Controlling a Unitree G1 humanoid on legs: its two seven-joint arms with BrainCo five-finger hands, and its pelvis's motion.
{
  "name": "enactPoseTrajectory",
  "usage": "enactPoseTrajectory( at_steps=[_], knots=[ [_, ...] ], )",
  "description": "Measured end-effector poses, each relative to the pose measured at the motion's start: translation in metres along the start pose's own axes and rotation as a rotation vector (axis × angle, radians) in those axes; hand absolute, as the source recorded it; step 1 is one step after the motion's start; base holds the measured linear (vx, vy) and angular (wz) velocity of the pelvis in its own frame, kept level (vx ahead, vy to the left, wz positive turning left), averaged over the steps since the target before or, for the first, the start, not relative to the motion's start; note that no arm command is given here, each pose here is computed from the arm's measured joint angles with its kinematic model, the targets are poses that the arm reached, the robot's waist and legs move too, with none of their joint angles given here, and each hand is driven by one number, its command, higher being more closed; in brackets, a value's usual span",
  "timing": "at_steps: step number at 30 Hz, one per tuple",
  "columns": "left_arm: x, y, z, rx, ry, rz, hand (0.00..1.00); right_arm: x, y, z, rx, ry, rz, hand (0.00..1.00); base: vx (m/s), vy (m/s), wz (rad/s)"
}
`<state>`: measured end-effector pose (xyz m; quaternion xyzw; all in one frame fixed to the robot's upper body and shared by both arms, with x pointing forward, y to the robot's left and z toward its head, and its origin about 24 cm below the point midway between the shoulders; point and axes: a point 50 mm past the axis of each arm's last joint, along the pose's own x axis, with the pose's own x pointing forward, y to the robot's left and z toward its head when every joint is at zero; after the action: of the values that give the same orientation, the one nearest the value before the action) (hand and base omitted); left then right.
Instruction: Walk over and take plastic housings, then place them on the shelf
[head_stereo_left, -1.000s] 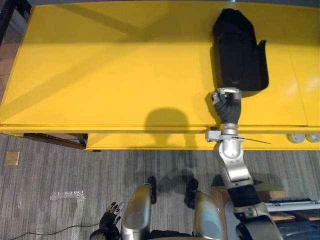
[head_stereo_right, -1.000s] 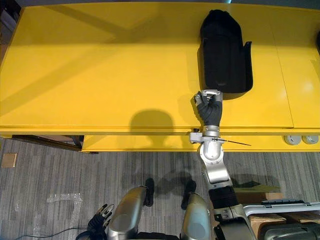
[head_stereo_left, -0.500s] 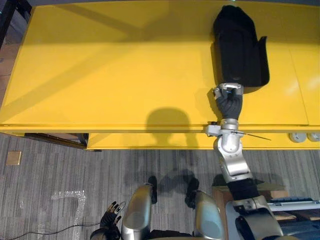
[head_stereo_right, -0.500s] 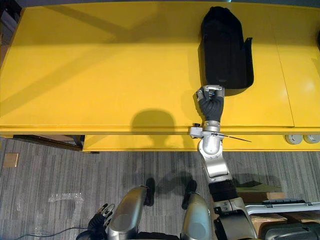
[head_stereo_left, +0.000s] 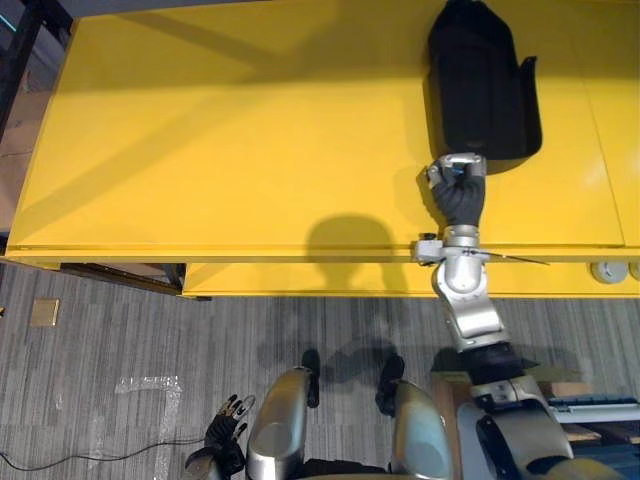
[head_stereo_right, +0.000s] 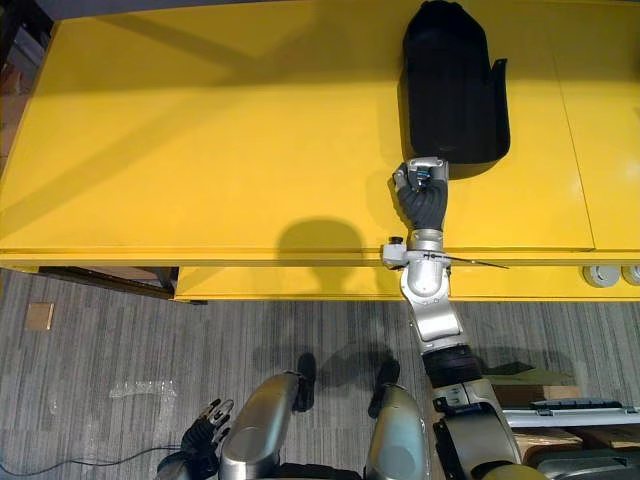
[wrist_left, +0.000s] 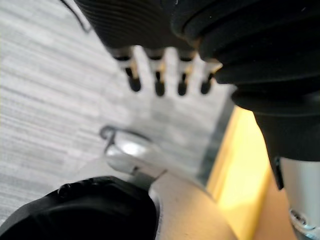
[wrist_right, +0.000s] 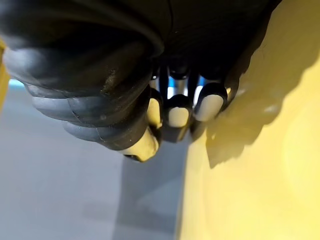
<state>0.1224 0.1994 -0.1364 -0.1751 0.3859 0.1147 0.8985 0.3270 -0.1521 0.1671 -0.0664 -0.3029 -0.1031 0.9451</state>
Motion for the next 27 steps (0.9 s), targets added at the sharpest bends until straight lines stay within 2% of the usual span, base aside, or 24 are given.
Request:
enactPoseTrajectory(
  at_steps=[2, 3, 8, 14, 22, 24, 27],
  knots=[
    [-0.002, 0.0, -0.001, -0.004, -0.005, -0.002, 0.0, -0.013, -0.002, 0.004, 0.014, -0.008, 0.003, 1.0, 0.06, -0.012, -0.16],
    [-0.002, 0.0, -0.001, -0.005, -0.007, -0.002, 0.0, -0.019, -0.003, 0.007, 0.022, -0.017, 0.004, 0.0, 0.12, 0.0, -0.5],
    [-0.009, 0.011, -0.01, -0.013, 0.02, 0.032, 0.0, -0.055, -0.015, 0.024, 0.07, -0.05, -0.023, 0.0, 0.12, 0.022, -0.52],
    [-0.014, 0.026, -0.027, 0.085, 0.129, 0.105, 0.0, -0.098, -0.056, 0.007, -0.064, 0.052, -0.171, 0.0, 0.11, 0.018, -0.7],
    [-0.017, 0.036, -0.035, 0.216, 0.209, 0.113, 0.0, -0.146, -0.105, -0.01, -0.165, 0.238, -0.401, 0.0, -0.05, 0.012, -0.7],
    [-0.019, 0.039, -0.04, 0.218, 0.233, 0.12, 0.0, -0.155, -0.11, -0.015, -0.173, 0.281, -0.415, 0.0, -0.05, -0.006, -0.67],
    [-0.021, 0.037, -0.043, 0.149, 0.231, 0.141, 0.0, -0.161, -0.102, -0.029, -0.142, 0.336, -0.342, 0.0, -0.01, -0.024, -1.25]
  ],
)
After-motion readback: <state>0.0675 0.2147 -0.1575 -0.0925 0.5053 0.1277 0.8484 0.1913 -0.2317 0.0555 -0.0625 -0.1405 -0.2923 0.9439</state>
